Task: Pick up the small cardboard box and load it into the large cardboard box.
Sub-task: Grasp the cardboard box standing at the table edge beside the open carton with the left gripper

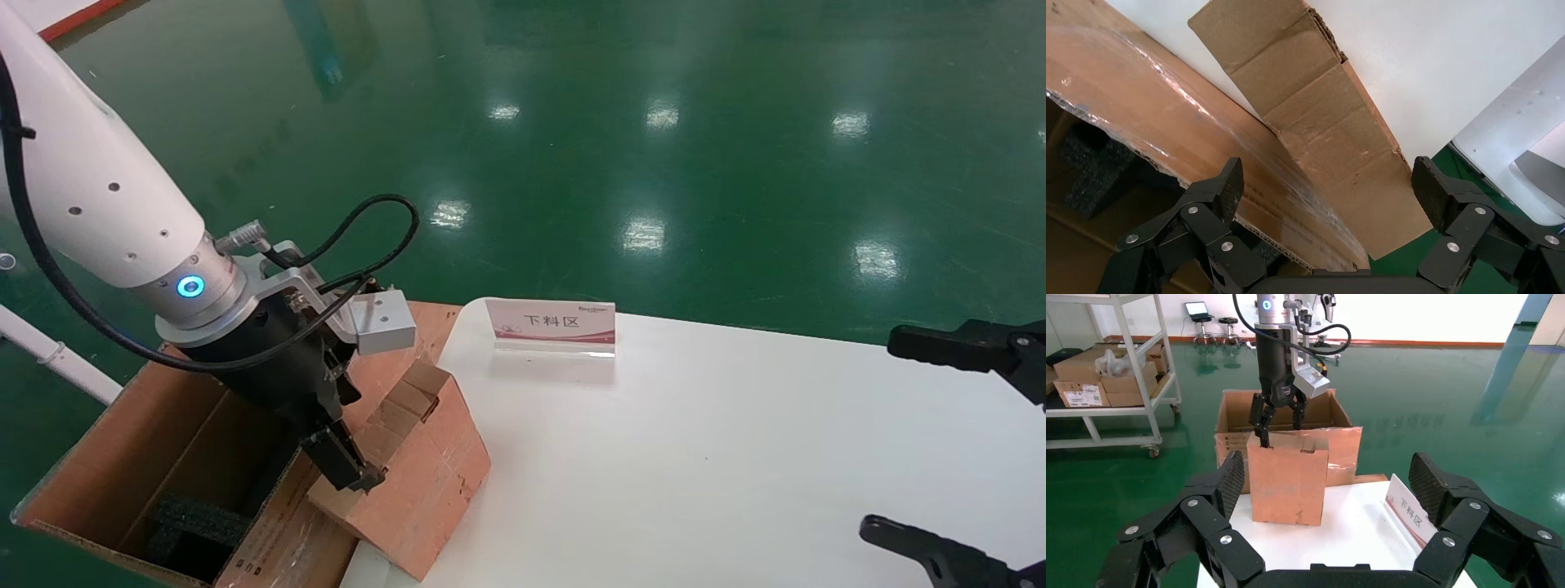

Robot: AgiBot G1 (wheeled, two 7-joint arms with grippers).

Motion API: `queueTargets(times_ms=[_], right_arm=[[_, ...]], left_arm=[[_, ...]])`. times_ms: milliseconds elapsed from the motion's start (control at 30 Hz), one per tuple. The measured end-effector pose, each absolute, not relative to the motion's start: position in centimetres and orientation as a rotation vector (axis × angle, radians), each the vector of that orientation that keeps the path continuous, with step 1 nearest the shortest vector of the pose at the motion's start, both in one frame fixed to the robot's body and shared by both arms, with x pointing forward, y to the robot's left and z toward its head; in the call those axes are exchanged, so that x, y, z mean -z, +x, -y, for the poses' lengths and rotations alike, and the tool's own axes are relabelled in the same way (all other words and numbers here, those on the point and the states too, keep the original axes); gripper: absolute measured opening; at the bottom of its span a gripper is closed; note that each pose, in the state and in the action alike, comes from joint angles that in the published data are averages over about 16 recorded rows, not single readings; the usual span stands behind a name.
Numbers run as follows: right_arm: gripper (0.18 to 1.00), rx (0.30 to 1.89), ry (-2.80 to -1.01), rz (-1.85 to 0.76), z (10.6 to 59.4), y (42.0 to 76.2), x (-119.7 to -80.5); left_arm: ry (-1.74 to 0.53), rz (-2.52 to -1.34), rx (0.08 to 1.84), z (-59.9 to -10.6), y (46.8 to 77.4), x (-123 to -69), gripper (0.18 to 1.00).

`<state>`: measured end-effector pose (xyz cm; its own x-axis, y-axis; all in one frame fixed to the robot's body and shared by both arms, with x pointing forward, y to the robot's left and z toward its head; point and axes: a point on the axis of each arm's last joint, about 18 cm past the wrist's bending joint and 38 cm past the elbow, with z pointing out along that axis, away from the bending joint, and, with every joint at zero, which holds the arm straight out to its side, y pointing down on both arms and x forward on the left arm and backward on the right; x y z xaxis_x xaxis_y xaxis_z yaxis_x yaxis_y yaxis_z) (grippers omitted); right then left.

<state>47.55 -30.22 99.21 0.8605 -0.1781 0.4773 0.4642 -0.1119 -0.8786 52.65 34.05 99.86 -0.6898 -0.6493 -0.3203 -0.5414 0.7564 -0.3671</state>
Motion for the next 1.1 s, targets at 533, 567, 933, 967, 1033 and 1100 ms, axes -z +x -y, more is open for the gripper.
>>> queueTargets(times_ms=[533, 567, 933, 967, 1033, 1100], right_arm=[[1.001, 0.552, -1.595, 0.230, 30.2, 47.5, -99.2], [1.001, 0.552, -1.595, 0.230, 30.2, 47.5, -99.2], [1.001, 0.552, -1.595, 0.230, 30.2, 47.5, -99.2], [1.001, 0.552, -1.595, 0.230, 30.2, 47.5, -99.2], [1.001, 0.552, -1.595, 0.230, 30.2, 47.5, -99.2], [1.001, 0.552, -1.595, 0.230, 30.2, 47.5, -99.2]], left_arm=[[-0.972, -2.545, 0.303, -33.3, 52.0, -100.0, 1.001], [-0.973, -2.547, 0.303, -33.3, 52.0, -100.0, 1.001], [-0.968, -2.591, 0.283, -32.8, 52.0, -98.8, 1.001], [-0.968, -2.594, 0.280, -32.7, 52.1, -98.7, 1.001], [-0.968, -2.600, 0.272, -32.7, 52.1, -98.5, 1.001], [-0.969, -2.604, 0.264, -32.6, 52.2, -98.3, 1.001]])
